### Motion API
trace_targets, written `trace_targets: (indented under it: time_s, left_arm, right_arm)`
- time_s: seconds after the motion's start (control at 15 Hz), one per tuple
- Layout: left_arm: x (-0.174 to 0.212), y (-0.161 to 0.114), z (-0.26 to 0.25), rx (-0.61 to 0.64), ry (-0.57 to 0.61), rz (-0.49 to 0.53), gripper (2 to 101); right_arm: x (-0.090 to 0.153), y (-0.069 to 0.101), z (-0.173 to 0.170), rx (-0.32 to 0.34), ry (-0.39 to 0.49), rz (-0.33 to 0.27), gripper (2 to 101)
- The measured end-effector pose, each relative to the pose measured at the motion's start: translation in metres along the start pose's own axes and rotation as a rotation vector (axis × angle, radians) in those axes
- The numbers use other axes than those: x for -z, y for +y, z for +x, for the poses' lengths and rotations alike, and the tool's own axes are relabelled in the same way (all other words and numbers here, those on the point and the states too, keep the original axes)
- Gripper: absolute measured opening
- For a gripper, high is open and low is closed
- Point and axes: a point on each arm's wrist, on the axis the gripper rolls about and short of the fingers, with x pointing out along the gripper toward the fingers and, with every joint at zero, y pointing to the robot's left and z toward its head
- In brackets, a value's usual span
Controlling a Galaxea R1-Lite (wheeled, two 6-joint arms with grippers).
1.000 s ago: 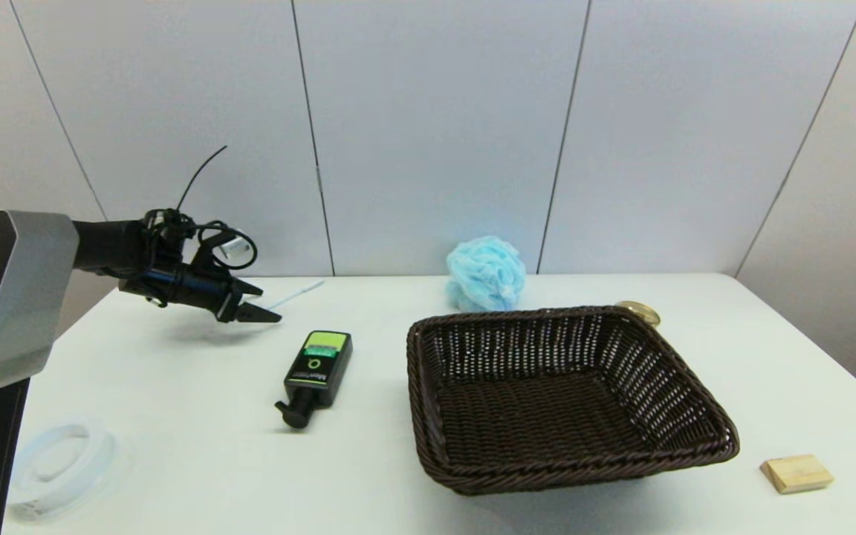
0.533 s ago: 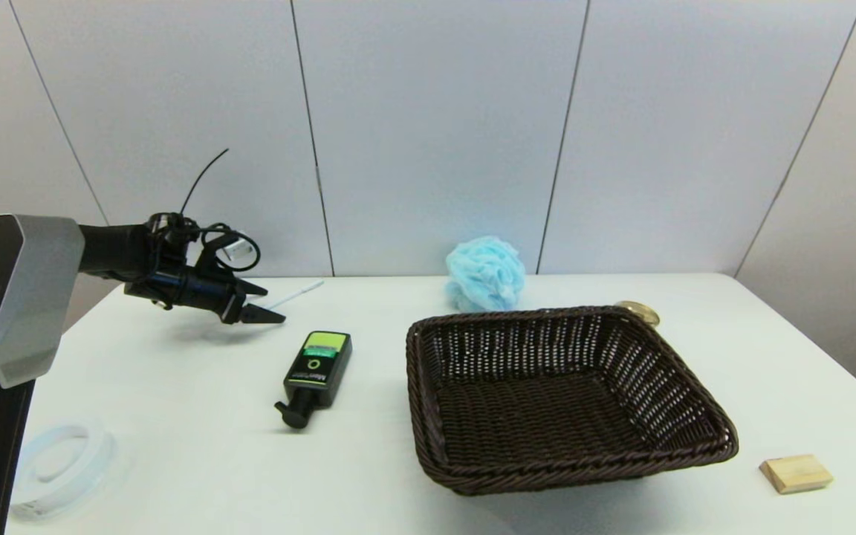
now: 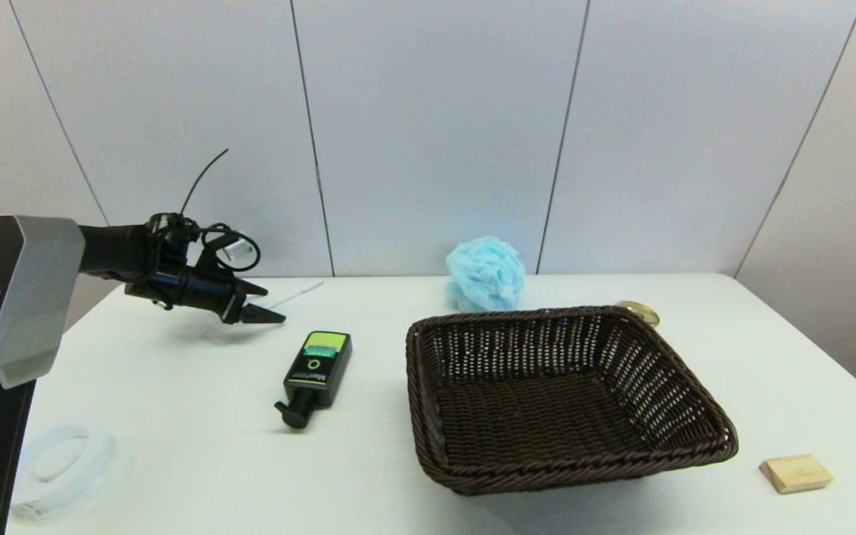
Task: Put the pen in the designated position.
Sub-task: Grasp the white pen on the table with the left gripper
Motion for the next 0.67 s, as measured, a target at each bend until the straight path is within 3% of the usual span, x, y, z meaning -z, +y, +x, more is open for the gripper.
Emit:
trace_targets:
  time_s: [0.67]
  left_arm:
    - [0.0052, 0.0021, 0.0027, -0.017, 0.03, 0.009, 97.8]
  right_arm:
    - [0.0, 0.0, 0.0, 0.0, 0.0, 0.0, 98.0]
